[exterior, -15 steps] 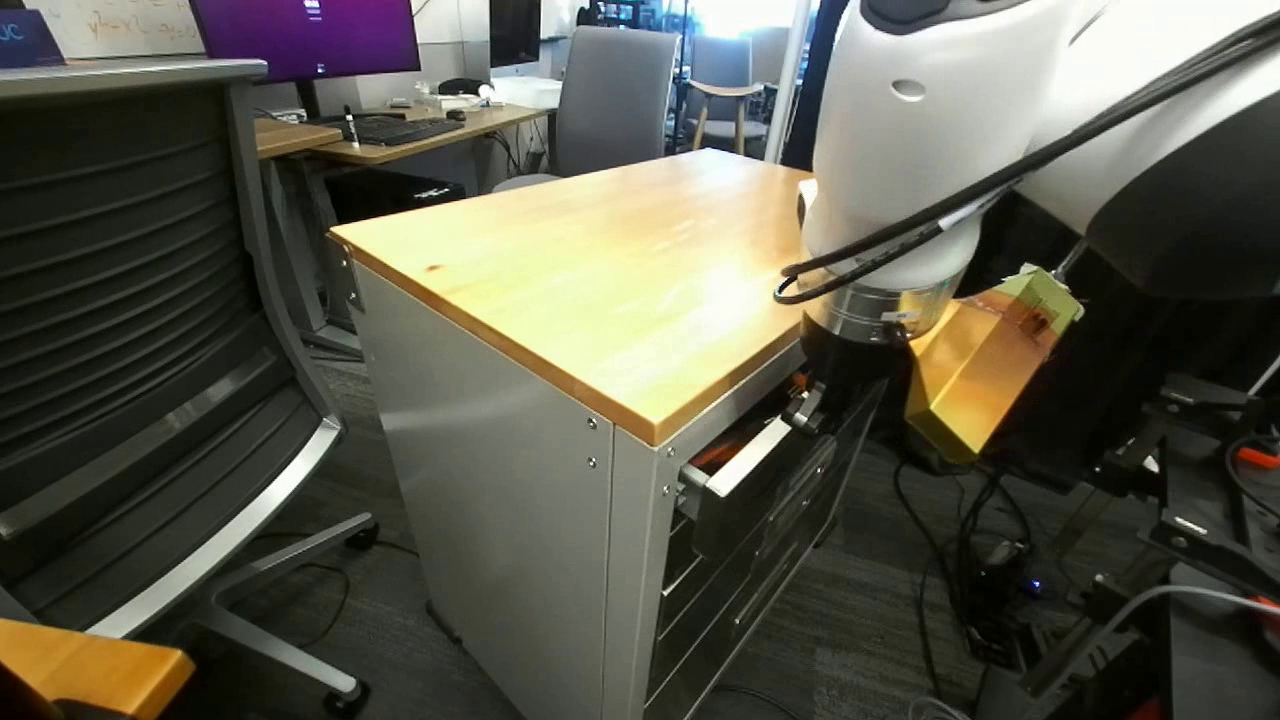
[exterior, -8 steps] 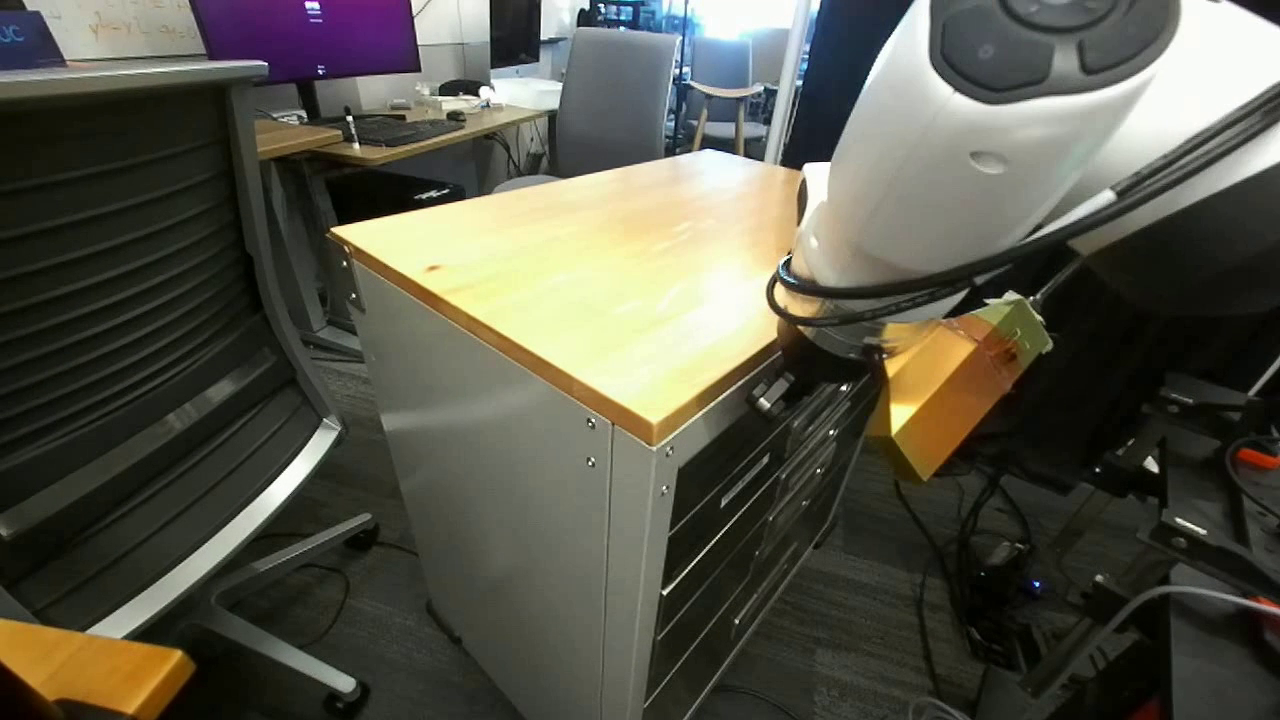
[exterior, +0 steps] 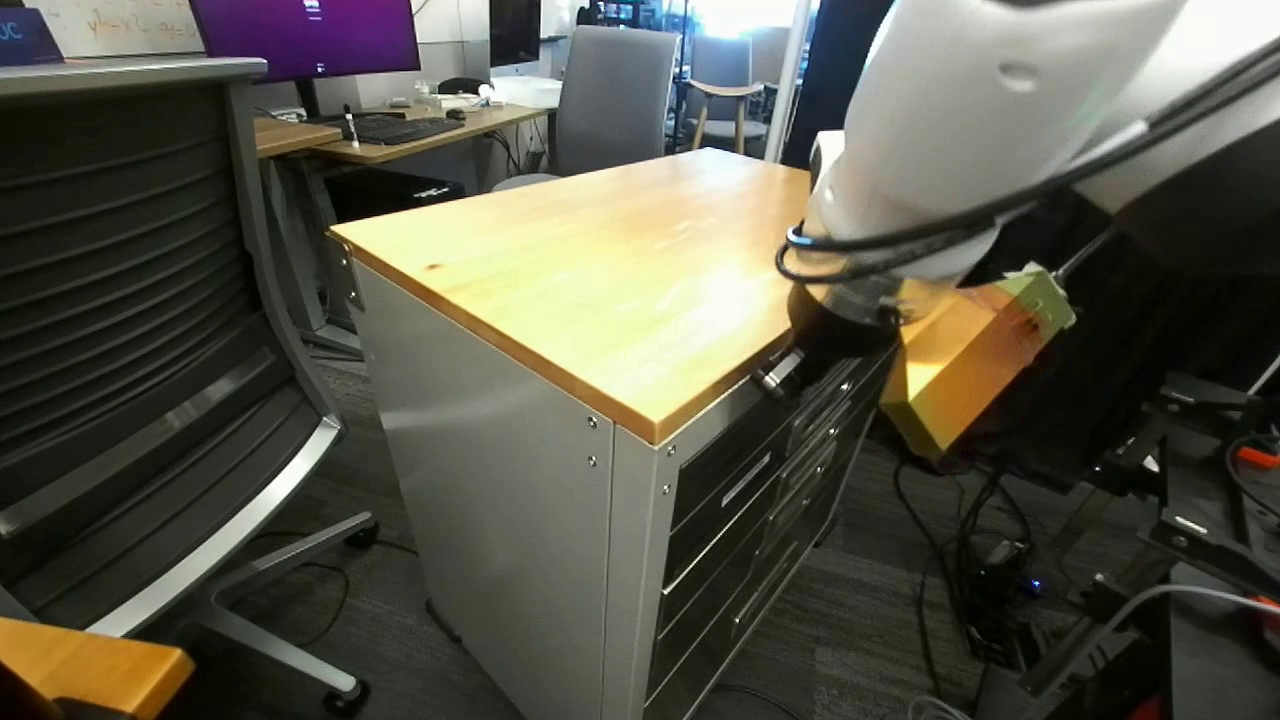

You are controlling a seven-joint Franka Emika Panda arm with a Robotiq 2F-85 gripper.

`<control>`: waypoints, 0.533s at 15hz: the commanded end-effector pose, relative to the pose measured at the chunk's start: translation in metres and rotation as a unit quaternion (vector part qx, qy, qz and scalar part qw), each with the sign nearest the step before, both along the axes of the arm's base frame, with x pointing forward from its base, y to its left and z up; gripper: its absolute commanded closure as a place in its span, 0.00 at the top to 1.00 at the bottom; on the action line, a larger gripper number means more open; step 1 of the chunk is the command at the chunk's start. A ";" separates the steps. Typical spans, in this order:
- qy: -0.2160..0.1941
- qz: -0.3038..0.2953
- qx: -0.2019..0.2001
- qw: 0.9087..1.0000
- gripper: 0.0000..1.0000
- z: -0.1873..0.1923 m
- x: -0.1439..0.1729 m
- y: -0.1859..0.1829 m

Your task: Put the screwdriver in the drawer then close it

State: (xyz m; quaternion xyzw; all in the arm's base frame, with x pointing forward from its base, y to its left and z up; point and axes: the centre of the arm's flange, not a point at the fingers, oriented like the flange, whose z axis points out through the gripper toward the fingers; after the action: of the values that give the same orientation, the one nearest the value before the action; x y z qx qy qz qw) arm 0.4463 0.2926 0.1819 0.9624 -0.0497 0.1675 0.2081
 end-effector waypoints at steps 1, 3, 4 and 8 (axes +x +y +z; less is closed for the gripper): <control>0.064 0.007 0.055 0.996 0.72 0.086 -0.006 -0.023; 0.095 0.018 0.091 0.991 0.88 0.119 -0.013 -0.032; 0.112 0.024 0.105 0.988 0.96 0.135 -0.018 -0.034; 0.164 0.045 0.144 0.975 1.00 0.188 -0.036 -0.033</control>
State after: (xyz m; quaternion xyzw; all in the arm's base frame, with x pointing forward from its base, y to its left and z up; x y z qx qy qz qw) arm 0.4266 0.2778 0.2998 0.9955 -0.0151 0.0366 0.0858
